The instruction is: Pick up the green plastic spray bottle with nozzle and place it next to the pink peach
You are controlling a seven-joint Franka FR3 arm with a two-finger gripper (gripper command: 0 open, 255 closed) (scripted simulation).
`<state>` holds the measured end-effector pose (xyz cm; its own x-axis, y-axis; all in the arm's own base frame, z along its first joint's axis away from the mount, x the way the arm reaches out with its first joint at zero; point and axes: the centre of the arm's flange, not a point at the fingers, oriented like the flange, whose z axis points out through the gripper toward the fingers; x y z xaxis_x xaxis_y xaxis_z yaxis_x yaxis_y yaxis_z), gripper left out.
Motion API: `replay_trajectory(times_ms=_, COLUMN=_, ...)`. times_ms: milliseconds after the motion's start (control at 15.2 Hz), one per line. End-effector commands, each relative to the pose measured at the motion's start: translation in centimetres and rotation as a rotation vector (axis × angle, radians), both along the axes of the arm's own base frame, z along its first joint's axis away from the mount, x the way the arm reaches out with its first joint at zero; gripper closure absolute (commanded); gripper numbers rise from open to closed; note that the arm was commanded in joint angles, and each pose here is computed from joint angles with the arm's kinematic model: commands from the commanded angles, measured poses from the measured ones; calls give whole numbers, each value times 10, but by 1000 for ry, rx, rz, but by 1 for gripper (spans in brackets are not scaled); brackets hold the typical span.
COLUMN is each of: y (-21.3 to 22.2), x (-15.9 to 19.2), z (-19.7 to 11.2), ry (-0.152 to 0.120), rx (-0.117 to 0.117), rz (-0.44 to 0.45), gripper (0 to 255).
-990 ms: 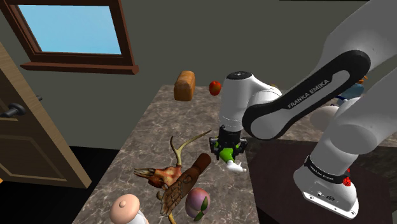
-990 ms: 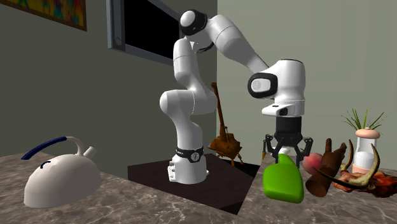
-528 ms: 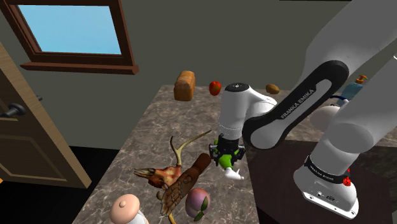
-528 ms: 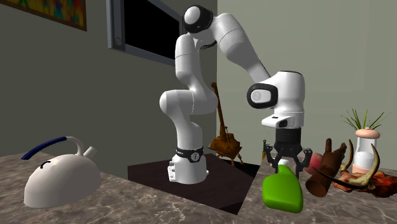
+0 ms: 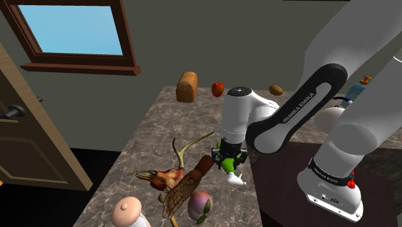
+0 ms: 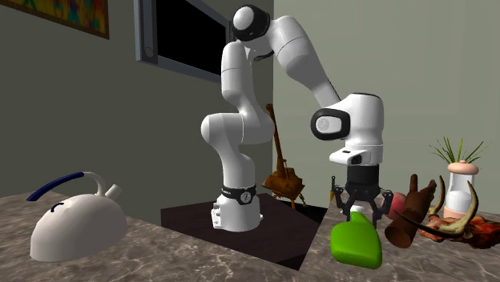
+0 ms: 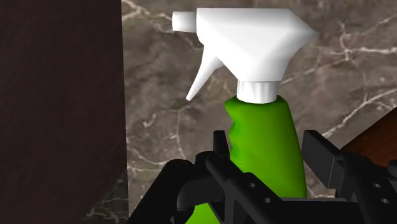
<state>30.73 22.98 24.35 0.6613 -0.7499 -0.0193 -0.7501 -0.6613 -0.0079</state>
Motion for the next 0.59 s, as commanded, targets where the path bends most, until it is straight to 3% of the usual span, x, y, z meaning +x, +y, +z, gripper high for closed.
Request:
replay_trajectory(times_ms=0, y=0, x=0, z=0, ry=0, rx=0, rz=0, gripper=0)
replay_trajectory(times_ms=330, y=0, x=0, z=0, ry=0, rx=0, rz=0, gripper=0)
replay_trajectory(times_ms=528, y=-1, x=0, z=40, ry=0, rx=0, rz=0, gripper=0)
